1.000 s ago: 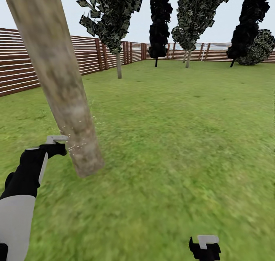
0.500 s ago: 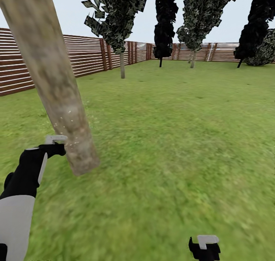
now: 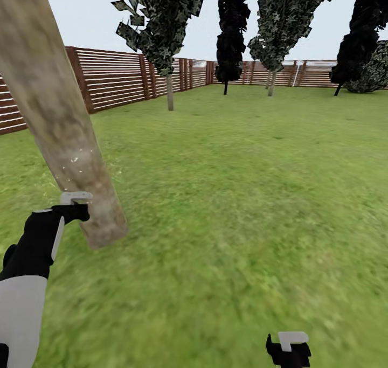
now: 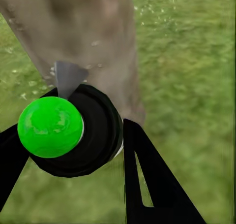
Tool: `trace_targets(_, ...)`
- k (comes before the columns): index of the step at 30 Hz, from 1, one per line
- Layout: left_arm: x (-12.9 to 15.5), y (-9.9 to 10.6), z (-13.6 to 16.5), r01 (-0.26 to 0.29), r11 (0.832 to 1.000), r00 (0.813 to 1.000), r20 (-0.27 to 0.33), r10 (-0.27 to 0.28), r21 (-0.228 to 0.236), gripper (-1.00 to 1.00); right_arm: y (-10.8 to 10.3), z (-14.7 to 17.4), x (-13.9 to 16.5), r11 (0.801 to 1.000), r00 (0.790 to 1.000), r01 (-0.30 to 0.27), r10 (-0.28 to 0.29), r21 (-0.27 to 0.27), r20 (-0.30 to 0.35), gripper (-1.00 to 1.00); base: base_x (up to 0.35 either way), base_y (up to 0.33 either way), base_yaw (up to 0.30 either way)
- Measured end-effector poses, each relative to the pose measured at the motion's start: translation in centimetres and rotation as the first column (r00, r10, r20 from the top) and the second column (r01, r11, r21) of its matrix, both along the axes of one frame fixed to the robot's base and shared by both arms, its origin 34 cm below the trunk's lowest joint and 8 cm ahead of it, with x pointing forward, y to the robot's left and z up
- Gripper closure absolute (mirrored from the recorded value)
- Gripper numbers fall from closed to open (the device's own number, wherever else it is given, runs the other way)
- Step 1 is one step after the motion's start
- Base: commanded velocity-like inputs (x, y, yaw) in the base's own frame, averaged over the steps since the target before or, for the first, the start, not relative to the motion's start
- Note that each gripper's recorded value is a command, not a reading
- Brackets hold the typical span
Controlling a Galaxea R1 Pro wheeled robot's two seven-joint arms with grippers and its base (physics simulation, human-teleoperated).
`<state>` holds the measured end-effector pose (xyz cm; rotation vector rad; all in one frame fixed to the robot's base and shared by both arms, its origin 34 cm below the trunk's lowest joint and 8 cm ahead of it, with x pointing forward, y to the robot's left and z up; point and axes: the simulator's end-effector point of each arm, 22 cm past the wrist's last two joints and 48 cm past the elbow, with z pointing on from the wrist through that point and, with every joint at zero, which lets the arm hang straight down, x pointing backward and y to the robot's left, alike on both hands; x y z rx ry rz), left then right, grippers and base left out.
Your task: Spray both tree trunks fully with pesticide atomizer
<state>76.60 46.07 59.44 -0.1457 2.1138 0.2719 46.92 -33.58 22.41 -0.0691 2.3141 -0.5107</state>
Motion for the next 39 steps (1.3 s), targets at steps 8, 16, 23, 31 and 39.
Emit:
trace_targets(8, -0.4, 1.5, 0.2, -0.031, 0.999, 1.000, 0.000, 0.031, 0.013, 1.00, 0.1, 0.0, 0.0, 1.000, 1.000, -0.001, 0.001, 0.002, -0.001, -1.00, 0.137, -0.275, 0.275)
trace_targets(16, -2.7, 5.1, -4.0, -0.158, 0.987, 0.983, -0.087, 0.161, 0.036, 1.00, 0.1, 0.0, -0.1, 1.000, 1.000, -0.001, 0.001, 0.001, -0.002, -1.00, 0.180, -0.244, 0.100)
trace_targets(23, -3.5, 7.5, -3.3, -0.201, 0.979, 0.976, -0.075, 0.204, 0.046, 1.00, 0.0, 0.0, 0.0, 1.000, 1.000, 0.000, 0.000, 0.000, 0.000, -1.00, 0.201, -0.219, 0.000)
trace_targets(31, -2.7, 4.9, -4.1, -0.181, 0.983, 0.981, -0.074, 0.181, 0.002, 1.00, 0.1, -0.1, 0.0, 1.000, 1.000, 0.000, 0.000, 0.002, -0.001, -1.00, 0.018, -0.271, 0.219)
trace_targets(39, -3.2, 5.9, -4.2, -0.196, 0.981, 0.977, -0.080, 0.196, 0.015, 1.00, -0.2, 0.0, -0.1, 1.000, 1.000, 0.001, -0.001, -0.002, -0.001, -1.00, 0.206, -0.201, 0.107)
